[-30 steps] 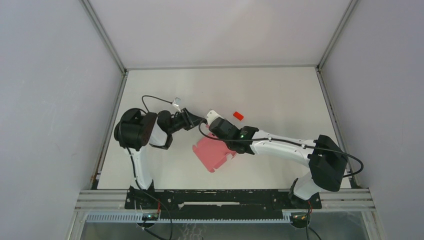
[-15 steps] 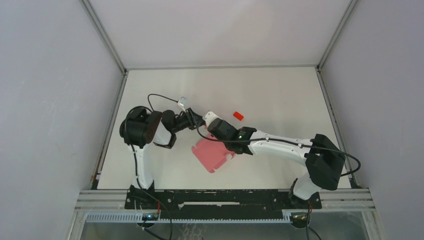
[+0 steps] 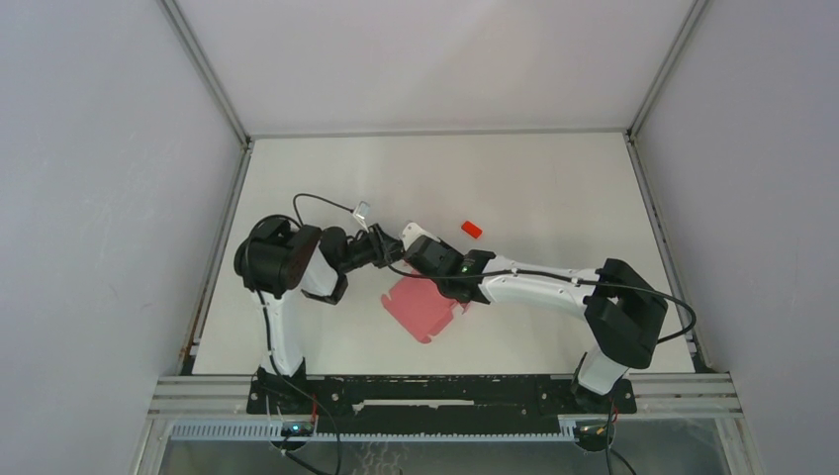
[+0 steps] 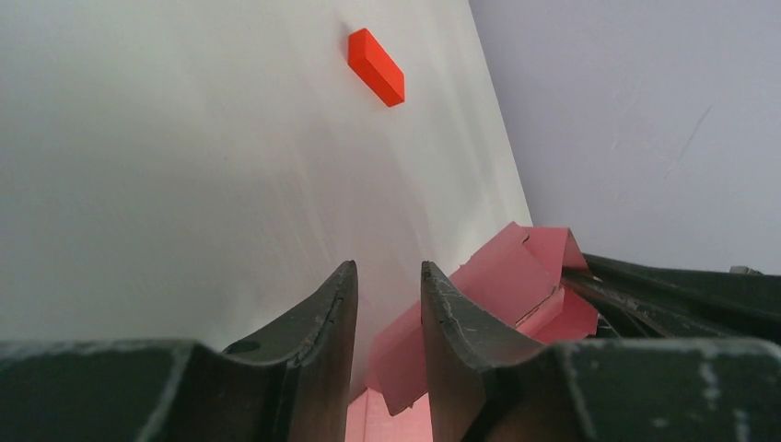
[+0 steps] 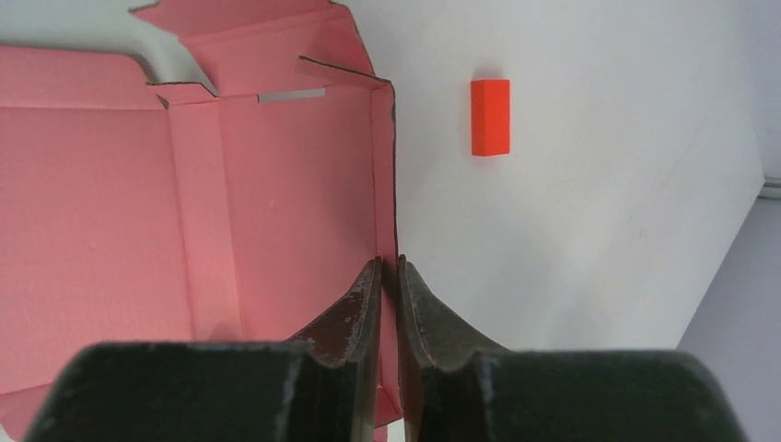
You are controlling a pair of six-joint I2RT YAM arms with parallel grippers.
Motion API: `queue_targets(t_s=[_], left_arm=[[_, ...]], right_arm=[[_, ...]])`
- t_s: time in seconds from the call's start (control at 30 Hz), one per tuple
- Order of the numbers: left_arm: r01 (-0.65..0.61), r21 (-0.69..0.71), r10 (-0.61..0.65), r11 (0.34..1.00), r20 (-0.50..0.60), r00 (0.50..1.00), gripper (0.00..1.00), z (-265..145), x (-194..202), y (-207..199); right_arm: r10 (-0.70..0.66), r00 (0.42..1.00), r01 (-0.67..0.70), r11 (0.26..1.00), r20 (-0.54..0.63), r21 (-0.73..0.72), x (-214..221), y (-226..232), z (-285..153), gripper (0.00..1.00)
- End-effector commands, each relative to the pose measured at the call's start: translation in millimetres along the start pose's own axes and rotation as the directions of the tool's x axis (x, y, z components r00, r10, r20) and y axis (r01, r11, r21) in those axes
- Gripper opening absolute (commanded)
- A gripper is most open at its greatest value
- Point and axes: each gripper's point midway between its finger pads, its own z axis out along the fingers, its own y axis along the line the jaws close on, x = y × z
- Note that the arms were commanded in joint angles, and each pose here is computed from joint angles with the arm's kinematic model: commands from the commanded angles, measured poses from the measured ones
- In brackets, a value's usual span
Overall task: Fold the paper box
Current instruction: Fold the paper box at the center of the board.
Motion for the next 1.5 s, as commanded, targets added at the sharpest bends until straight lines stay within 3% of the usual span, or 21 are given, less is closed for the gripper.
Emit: queue_targets(t_s=[0.0, 0.37, 0.83, 1.47], left_arm=[[-0.097, 0.056, 0.095, 0.994, 0.031, 0.995, 0.36, -0.4, -3.4, -24.4], [-0.111, 0.031, 0.111, 0.993, 0.017, 0.994, 0.36, -5.2, 14.6, -26.2], [-0.144, 0.002, 0.144, 0.990, 0.002, 0.990, 0.36, -8.6, 16.7, -22.0], [-0.159, -0.048, 0.162, 0.986, 0.065, 0.985, 0.35, -33.6, 12.9, -13.7]], right_arm=[[0.017, 1.000, -0.019, 0.997, 0.024, 0.076, -17.8, -18.3, -5.8, 0.19], [-0.065, 0.997, 0.071, 0.975, -0.038, 0.210, -6.9, -18.3, -2.5, 0.19], [-0.184, 0.983, 0.181, 0.926, -0.021, 0.331, -20.7, -10.2, -11.9, 0.19], [-0.307, 0.946, 0.319, 0.836, -0.102, 0.445, -8.5, 5.4, -17.4, 0.21]])
